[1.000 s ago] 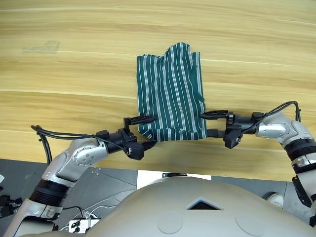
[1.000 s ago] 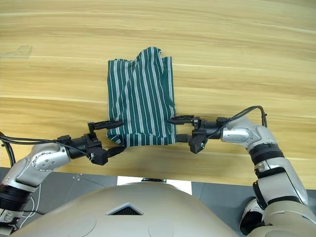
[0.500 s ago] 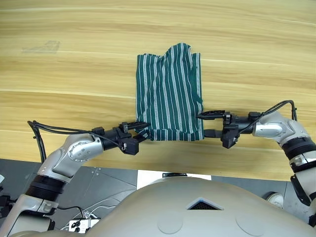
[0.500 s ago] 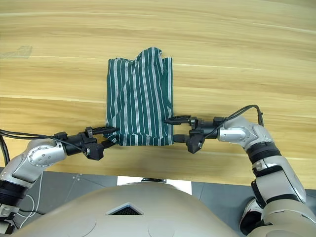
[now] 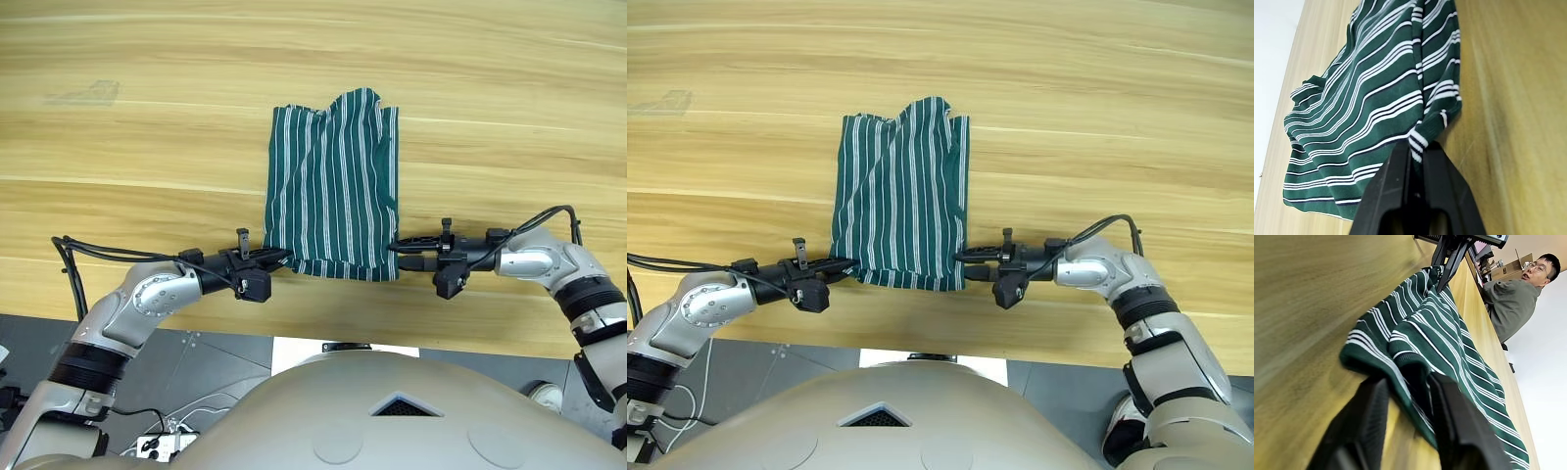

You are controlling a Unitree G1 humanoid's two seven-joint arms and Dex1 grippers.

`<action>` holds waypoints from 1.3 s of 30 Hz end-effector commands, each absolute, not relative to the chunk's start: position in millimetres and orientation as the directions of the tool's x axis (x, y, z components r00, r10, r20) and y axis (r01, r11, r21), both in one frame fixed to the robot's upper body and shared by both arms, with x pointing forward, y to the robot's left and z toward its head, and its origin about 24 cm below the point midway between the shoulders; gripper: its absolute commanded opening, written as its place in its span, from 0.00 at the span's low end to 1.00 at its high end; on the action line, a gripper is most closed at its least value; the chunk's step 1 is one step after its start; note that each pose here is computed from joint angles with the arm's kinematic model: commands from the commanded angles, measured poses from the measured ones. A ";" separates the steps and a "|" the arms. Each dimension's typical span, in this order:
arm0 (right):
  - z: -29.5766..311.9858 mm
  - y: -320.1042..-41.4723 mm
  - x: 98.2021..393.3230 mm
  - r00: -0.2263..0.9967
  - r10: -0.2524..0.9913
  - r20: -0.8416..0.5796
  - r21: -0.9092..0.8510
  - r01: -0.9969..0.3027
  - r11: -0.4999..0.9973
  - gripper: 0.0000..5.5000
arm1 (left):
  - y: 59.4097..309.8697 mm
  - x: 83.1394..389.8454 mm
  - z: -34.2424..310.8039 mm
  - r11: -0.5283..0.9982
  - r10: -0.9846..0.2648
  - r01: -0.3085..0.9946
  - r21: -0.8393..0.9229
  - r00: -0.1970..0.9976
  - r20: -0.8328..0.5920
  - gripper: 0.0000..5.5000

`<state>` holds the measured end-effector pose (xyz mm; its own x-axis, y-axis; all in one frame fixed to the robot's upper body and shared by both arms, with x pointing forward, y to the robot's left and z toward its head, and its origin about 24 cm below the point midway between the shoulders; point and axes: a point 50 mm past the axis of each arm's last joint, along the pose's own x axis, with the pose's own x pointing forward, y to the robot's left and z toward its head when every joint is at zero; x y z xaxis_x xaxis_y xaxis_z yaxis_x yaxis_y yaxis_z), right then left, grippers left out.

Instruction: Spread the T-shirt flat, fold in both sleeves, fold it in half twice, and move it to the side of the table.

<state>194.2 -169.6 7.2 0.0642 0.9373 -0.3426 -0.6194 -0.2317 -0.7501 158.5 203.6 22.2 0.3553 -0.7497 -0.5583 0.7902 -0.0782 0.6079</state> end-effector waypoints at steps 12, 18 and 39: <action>3.3 -163.3 196.6 0.074 0.936 -0.344 -0.728 -0.650 -0.217 0.00 | 203.1 140.3 -0.5 -0.135 -0.702 0.845 0.517 0.286 -0.652 0.02; 4.7 -169.6 199.7 0.105 0.903 -0.416 -0.541 -0.827 -0.153 0.00 | 209.0 154.1 17.7 -0.067 -0.701 0.809 0.584 0.378 -0.605 0.02; 104.0 -169.5 186.9 -0.087 0.963 -0.254 0.055 -0.996 -0.076 0.00 | 193.1 119.5 95.7 -0.015 -0.773 0.910 0.414 0.252 -0.582 0.02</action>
